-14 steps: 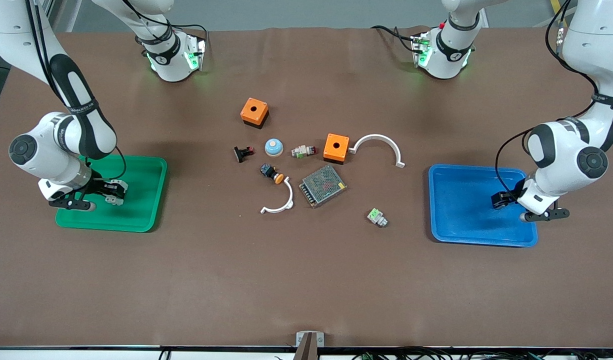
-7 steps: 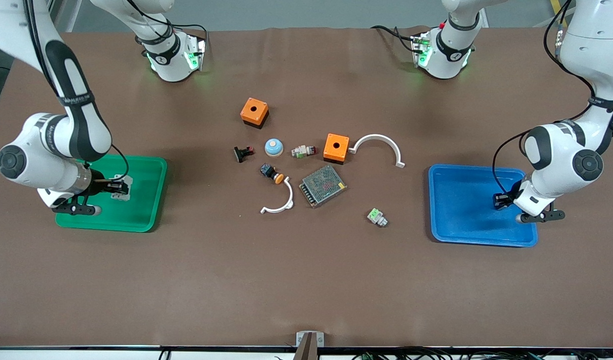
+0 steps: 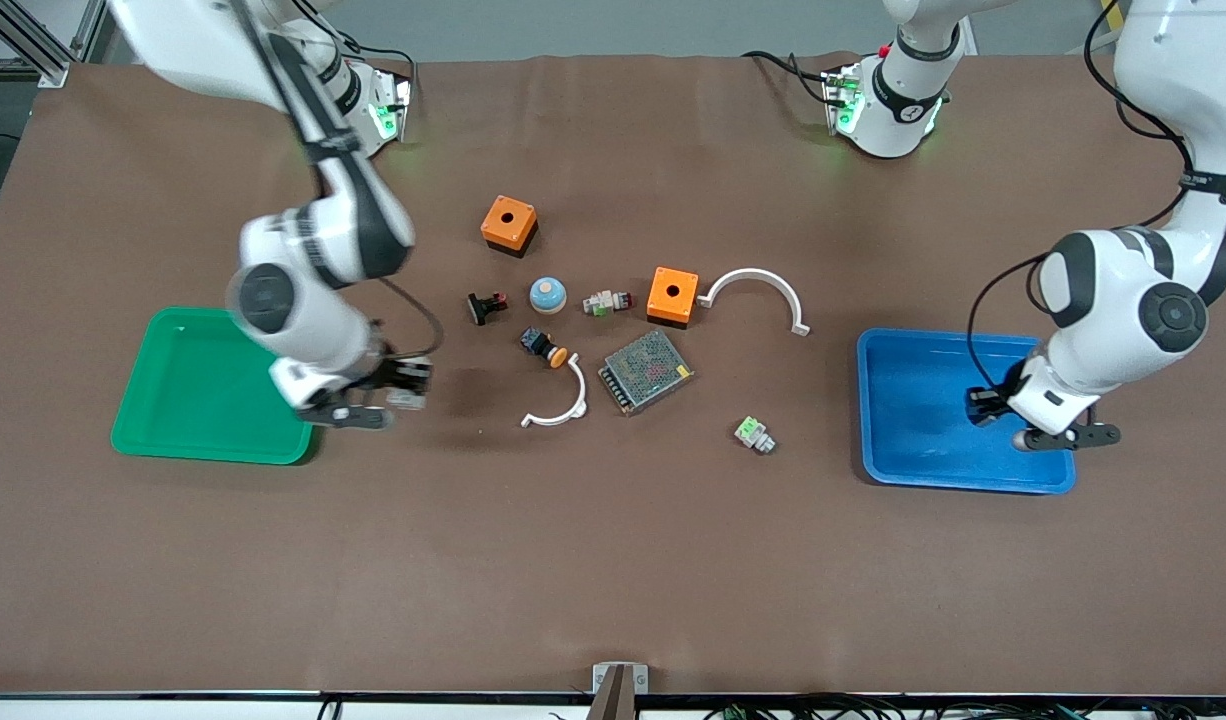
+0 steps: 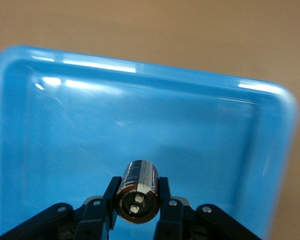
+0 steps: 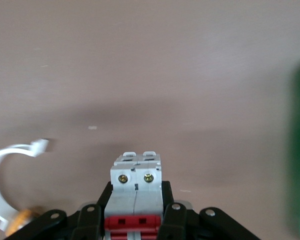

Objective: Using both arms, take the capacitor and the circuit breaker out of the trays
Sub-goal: 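Carry the breaker with the right gripper while the left gripper carries the capacitor, then lower the breaker beside the white clip and open the right gripper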

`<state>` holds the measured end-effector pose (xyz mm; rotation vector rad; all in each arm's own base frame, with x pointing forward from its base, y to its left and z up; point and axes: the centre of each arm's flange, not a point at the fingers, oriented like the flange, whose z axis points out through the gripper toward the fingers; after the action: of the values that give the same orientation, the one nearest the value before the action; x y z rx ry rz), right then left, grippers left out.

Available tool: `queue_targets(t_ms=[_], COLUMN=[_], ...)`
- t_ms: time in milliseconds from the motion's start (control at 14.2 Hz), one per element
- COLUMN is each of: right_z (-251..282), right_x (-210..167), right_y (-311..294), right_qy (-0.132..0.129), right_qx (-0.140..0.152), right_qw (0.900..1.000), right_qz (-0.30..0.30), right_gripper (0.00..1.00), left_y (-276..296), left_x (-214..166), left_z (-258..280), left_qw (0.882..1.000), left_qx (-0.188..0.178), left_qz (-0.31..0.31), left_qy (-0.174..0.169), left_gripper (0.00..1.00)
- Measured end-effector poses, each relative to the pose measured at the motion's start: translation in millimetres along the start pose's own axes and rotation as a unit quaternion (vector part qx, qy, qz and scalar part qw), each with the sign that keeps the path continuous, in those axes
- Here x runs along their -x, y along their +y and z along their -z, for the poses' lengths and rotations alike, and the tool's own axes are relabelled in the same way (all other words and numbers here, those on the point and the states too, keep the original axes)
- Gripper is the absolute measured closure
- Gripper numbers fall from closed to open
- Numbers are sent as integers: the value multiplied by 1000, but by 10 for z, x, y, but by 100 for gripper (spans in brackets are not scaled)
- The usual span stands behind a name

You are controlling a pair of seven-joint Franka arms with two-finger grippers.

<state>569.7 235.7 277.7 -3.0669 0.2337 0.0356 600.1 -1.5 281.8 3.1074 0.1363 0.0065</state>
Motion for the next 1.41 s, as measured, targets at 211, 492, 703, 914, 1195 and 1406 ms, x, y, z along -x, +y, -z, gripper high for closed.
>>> queue_targets(t_ms=[211, 492, 703, 914, 1195, 1406], right_z=[-443, -675, -692, -712, -796, -784], right_x=[250, 326, 318, 331, 343, 317], right_y=[-564, -825, -815, -822, -809, -818], right_qy=[-1, -5, -7, -8, -13, -10], right_qx=[5, 12, 14, 15, 20, 18], right_qw=[1000, 1000, 1000, 1000, 999, 999], right_qz=[-15, -14, -15, -24, -29, -36], right_gripper=[60, 60, 60, 60, 60, 37], left_y=[712, 1447, 1983, 2261, 2410, 2638], left_x=[155, 407, 588, 695, 784, 927], left_z=[117, -9, -145, -325, -519, -558], left_qw=[999, 996, 993, 990, 988, 987], left_qx=[12, 18, 28, 39, 42, 39], left_qz=[34, 81, 113, 131, 142, 150], left_qy=[-9, -25, -23, -24, -36, -41], left_gripper=[66, 66, 66, 66, 66, 66])
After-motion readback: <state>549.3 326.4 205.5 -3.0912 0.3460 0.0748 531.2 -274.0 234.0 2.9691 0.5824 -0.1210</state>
